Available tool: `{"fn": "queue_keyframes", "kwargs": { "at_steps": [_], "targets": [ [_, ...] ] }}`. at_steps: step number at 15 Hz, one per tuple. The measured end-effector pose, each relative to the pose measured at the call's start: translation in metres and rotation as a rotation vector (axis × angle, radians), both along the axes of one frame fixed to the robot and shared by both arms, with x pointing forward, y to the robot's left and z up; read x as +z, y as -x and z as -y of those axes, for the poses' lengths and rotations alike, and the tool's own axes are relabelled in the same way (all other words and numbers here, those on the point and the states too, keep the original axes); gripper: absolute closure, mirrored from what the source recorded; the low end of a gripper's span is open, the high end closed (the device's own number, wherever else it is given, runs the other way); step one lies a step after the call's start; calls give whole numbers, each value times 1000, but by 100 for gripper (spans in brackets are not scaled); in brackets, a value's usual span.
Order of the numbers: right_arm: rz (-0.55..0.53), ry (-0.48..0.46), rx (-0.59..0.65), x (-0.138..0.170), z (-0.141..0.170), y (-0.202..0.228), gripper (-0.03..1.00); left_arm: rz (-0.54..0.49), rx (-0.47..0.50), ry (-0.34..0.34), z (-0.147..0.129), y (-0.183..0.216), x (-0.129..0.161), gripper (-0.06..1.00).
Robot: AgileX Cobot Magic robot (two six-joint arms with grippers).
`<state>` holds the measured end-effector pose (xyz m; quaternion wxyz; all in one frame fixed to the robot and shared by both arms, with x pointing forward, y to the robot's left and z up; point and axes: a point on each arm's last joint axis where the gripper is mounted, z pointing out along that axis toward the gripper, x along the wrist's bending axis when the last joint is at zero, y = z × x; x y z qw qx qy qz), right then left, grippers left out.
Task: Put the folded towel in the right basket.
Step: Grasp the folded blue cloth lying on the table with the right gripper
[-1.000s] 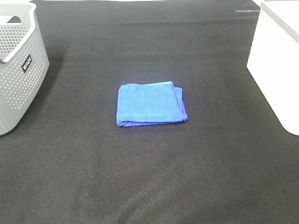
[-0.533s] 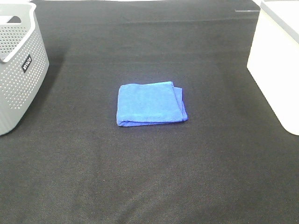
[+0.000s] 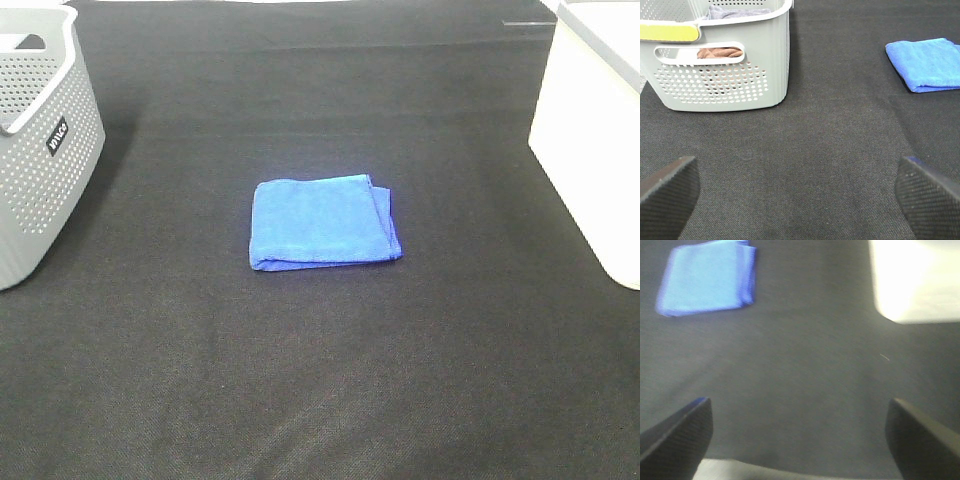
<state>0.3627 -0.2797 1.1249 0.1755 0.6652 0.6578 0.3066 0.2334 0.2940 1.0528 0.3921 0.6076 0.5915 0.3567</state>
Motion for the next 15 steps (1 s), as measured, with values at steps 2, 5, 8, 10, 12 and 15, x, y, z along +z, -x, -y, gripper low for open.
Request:
{"fn": "queue_keyframes", "kwargs": {
  "at_steps": [2,5,8,10,12,15],
  "targets": [
    [-106,-10,39,21,-6,-63,6,0,0,0,0,0,0,-4],
    [-159,-6,86,24,-12,-118,6,0,0,0,0,0,0,-4],
    [-216,-127,185,-5,-44,-203,6,0,0,0,0,0,0,-4],
    [-285,-167,234,-52,-77,-254,6,0,0,0,0,0,0,-4],
    [-403,-198,232,-110,-92,-291,6,0,0,0,0,0,0,-4],
    [-518,-221,213,-185,-101,-329,6,0,0,0,0,0,0,-4]
  ]
}}
